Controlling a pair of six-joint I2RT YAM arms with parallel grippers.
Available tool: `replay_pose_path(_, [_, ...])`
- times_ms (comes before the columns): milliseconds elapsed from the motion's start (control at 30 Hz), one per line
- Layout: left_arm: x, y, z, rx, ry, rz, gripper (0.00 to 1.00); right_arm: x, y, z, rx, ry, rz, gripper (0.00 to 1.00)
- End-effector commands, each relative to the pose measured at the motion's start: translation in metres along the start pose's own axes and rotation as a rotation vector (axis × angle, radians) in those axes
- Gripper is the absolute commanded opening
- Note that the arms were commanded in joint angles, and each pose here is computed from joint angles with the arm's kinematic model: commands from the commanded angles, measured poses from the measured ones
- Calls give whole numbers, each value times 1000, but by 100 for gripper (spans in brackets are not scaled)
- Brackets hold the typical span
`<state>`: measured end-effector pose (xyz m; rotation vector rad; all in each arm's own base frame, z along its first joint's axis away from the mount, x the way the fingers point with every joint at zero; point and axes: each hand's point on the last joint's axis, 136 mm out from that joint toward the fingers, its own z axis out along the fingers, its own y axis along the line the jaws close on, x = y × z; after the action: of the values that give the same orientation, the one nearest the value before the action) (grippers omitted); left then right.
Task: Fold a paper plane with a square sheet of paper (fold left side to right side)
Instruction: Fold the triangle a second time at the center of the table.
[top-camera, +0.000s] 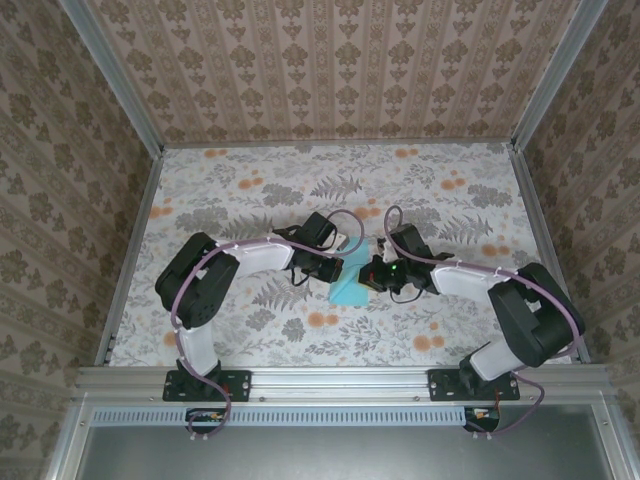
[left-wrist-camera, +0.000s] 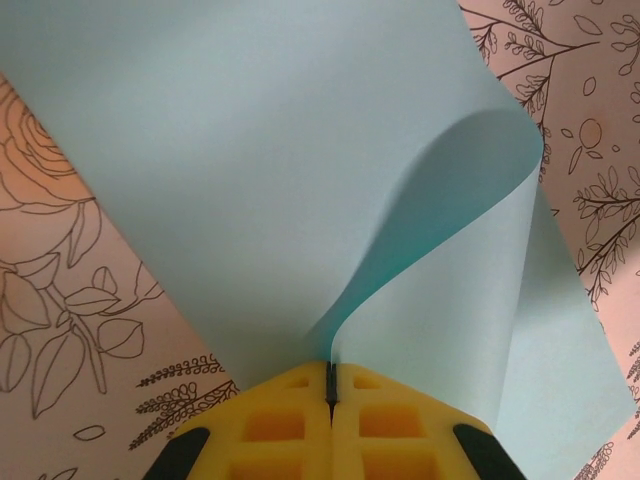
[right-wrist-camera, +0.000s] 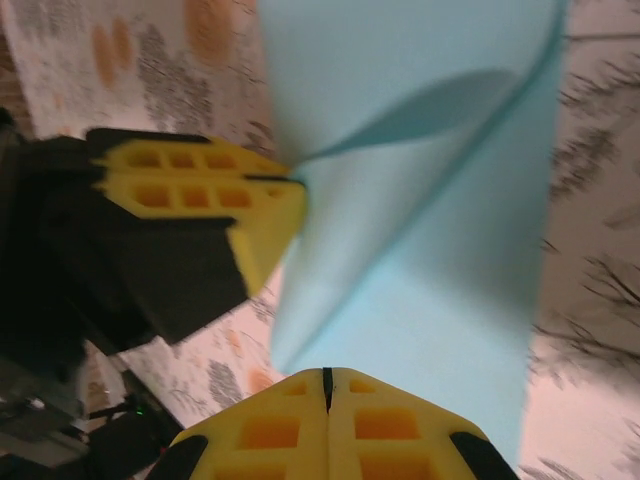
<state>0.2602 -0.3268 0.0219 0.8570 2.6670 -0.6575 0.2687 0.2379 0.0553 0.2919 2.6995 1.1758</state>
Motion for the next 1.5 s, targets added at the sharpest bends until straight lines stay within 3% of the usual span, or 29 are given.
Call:
replay_pose_path(0, [20, 5, 7, -29, 76, 12, 3, -16, 23, 6, -93, -26, 16, 1])
replay_pose_path(367, [20, 2, 9, -29, 82, 21, 3, -36, 25, 29, -80, -31, 17, 1])
replay_pose_path(1033, [19, -2, 12, -29, 95, 41, 4, -15, -21, 39, 108, 42, 14, 1])
replay_pose_path(1333, [15, -3, 8, -34, 82, 45, 10, -5, -40, 37, 181, 63, 27, 1])
replay_pose_path(1467, [6, -4, -4, -40, 52, 47, 19, -1, -47, 36, 208, 68, 39, 0])
